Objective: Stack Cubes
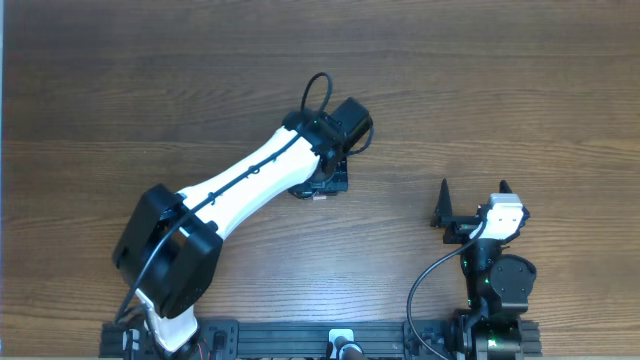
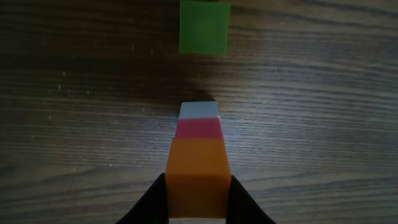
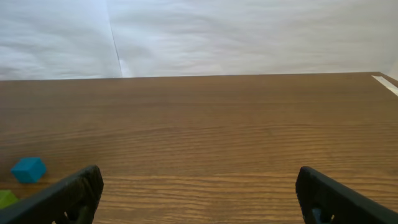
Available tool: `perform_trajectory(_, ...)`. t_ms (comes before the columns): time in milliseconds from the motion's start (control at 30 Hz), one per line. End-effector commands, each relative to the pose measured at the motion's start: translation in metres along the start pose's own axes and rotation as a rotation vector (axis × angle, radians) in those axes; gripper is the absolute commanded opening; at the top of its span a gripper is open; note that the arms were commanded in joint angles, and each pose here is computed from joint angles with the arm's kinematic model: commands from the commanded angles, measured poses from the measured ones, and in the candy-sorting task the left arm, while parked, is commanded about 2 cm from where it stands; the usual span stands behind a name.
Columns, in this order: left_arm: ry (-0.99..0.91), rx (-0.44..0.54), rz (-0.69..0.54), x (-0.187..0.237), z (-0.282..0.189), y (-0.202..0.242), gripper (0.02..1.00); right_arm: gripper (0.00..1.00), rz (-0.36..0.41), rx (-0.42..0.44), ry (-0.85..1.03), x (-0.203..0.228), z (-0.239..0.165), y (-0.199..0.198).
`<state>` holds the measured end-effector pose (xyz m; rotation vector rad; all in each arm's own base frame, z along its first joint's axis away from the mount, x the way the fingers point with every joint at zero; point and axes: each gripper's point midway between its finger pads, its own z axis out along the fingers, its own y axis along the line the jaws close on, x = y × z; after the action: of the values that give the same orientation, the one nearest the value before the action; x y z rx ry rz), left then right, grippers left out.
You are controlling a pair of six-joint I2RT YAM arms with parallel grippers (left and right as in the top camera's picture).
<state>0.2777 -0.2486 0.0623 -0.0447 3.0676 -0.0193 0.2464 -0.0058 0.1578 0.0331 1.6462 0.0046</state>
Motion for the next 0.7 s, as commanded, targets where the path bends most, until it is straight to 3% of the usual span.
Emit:
perform_trajectory(33, -0.006, -0.011, 0.007, -0.0062, 0.0031, 0.0005, 0.038, 0.991, -0.001, -0.014, -0.002, 0.001, -0.0001, 0.0029)
perform_trajectory(167, -0.006, -0.012, 0.007, -0.0061, 0.0032, 0.0006, 0.091, 0.991, -0.001, -0.015, -0.002, 0.001, -0.0001, 0.003)
perform_trajectory(300, -0.006, -0.012, 0.007, -0.0061, 0.0032, 0.0006, 0.266, 0.991, -0.001, -0.015, -0.002, 0.001, -0.0001, 0.003)
perform_trajectory(467, -0.007, -0.011, 0.008, -0.0063, 0.0032, 0.0005, 0.402, 0.991, -0.001, -0.015, -0.002, 0.001, -0.0001, 0.003)
perform_trajectory(700, -0.009, -0.009, 0.008, -0.0068, 0.0032, 0.0, 0.507, 0.991, -0.001, -0.015, -0.002, 0.001, -0.0001, 0.003)
